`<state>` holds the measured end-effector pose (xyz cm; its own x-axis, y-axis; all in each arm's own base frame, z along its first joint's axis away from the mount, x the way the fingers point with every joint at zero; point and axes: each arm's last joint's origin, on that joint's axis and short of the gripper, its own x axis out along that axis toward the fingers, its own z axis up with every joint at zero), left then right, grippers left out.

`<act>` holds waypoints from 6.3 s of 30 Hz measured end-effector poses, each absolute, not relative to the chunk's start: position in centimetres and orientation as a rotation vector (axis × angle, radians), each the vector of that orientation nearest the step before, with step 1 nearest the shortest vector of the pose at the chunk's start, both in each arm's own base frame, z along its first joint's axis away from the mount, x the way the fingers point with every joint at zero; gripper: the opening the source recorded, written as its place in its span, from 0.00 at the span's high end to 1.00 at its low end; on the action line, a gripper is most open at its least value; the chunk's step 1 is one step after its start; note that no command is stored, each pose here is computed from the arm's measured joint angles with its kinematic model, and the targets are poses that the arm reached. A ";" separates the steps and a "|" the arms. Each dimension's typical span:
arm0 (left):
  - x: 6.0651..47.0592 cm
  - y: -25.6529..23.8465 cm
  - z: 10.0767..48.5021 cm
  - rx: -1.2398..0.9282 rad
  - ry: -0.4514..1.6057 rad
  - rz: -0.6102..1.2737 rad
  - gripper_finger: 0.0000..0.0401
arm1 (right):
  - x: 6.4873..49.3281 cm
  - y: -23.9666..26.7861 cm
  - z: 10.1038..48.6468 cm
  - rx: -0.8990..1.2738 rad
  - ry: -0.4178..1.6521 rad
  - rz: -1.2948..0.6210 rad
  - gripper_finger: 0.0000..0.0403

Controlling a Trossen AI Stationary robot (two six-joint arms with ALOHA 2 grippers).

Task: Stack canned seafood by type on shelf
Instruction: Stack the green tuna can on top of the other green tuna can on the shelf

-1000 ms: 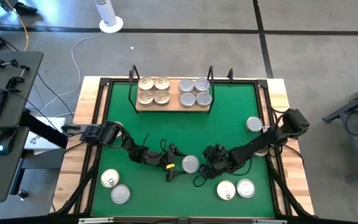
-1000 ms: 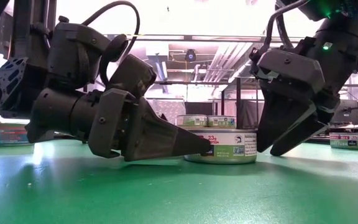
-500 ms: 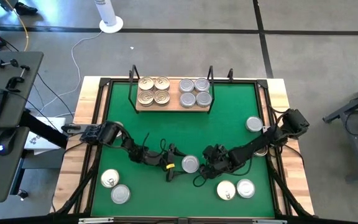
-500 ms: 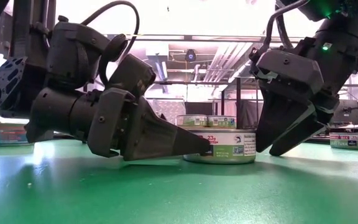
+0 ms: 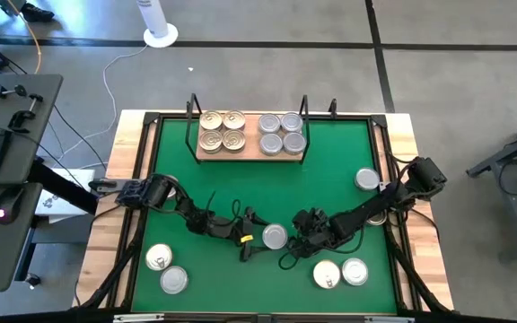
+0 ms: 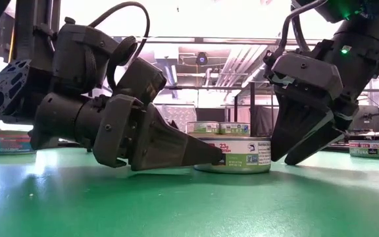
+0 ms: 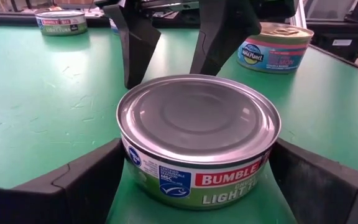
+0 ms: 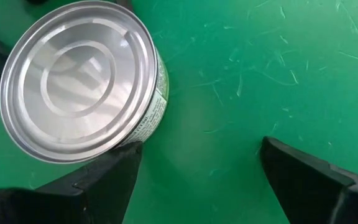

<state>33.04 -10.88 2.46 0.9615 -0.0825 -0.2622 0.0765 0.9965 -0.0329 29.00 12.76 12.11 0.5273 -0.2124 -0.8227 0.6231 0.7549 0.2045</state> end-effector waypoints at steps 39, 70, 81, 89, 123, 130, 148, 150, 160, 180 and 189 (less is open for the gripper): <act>32.2 -10.6 4.9 0.118 0.312 -0.002 0.07 | 30.0 12.1 12.4 0.515 0.840 -0.488 0.18; 34.3 -9.7 5.3 -0.014 0.334 -0.012 0.01 | 29.7 11.8 12.3 0.487 0.850 -0.525 0.18; 34.3 -10.0 5.3 0.002 0.340 -0.010 0.01 | 29.7 11.8 12.3 0.485 0.849 -0.532 0.18; 34.4 -9.7 5.4 -0.097 0.340 0.000 0.01 | 29.6 11.8 12.3 0.483 0.849 -0.542 0.18; 32.2 -11.3 4.5 -0.079 0.365 0.134 0.01 | 28.8 14.2 16.2 0.249 0.696 -0.520 0.18; 32.2 -11.3 4.4 -0.065 0.367 0.131 0.02 | 30.9 14.4 16.1 0.207 0.641 -0.365 0.18; 32.2 -11.3 4.7 -0.066 0.333 0.134 0.02 | 34.0 11.3 11.7 0.283 0.696 -0.385 0.81; 32.2 -11.3 4.7 -0.069 0.330 0.131 0.02 | 33.9 11.3 11.5 0.293 0.707 -0.395 0.90; 32.3 -11.4 5.0 -0.126 0.311 0.120 0.02 | 33.9 11.1 11.3 0.310 0.740 -0.380 0.99; 31.0 -10.8 5.0 -0.212 0.260 0.127 0.02 | 33.9 11.2 12.5 0.238 0.699 -0.348 1.00; 31.0 -10.7 4.8 -0.121 0.279 0.135 0.01 | 34.4 11.9 12.8 0.269 0.678 -0.204 1.00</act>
